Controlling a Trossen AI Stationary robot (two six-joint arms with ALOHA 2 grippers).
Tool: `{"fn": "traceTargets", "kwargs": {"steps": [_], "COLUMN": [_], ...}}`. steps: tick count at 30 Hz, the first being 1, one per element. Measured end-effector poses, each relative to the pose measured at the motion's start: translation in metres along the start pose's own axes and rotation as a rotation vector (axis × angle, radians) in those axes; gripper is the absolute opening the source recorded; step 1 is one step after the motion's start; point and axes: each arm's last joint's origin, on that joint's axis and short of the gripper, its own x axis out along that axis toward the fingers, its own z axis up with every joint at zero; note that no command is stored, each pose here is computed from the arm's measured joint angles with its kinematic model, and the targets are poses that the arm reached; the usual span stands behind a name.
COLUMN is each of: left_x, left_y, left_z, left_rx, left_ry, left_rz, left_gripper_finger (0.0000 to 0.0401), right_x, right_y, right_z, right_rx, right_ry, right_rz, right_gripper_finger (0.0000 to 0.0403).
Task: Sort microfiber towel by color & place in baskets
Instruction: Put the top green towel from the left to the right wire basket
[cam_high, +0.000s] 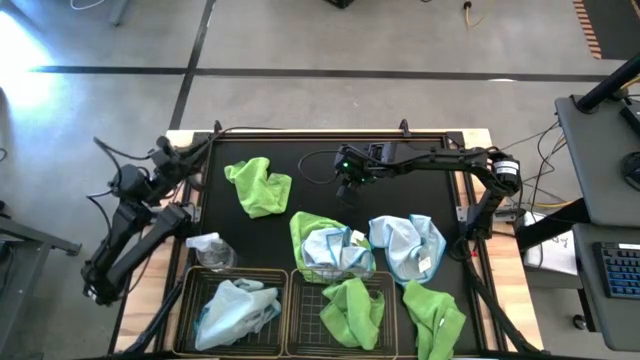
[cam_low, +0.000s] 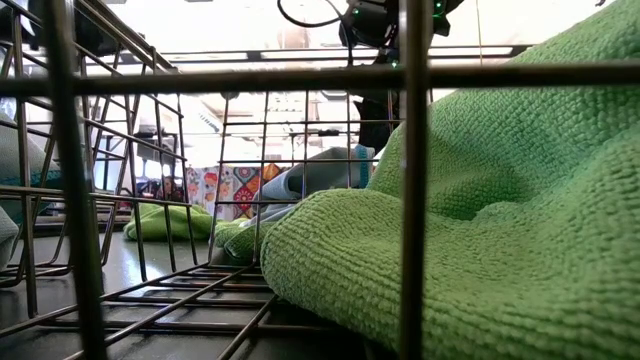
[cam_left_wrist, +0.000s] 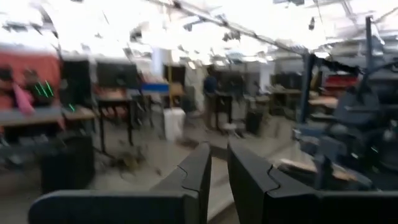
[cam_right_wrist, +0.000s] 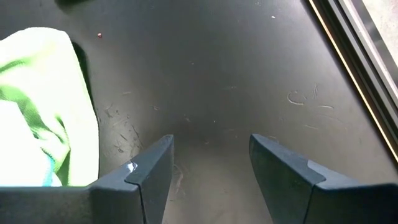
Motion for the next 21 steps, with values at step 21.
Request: {"fn": "traceTargets", "kwargs": {"steps": [21], "left_x": [0.025], "left_y": [0.007], "left_z": [0.027], "left_rx": [-0.103], "left_ry": [1.057], "left_rz": [0.119], "left_gripper_finger": [0.0039], "right_x": [0.0], "right_y": [0.0], "right_z": [0.0], "right_rx": [0.001], "right_ry": [0.001], "right_rz": [0.0], "right_gripper_finger": [0.0206]}}
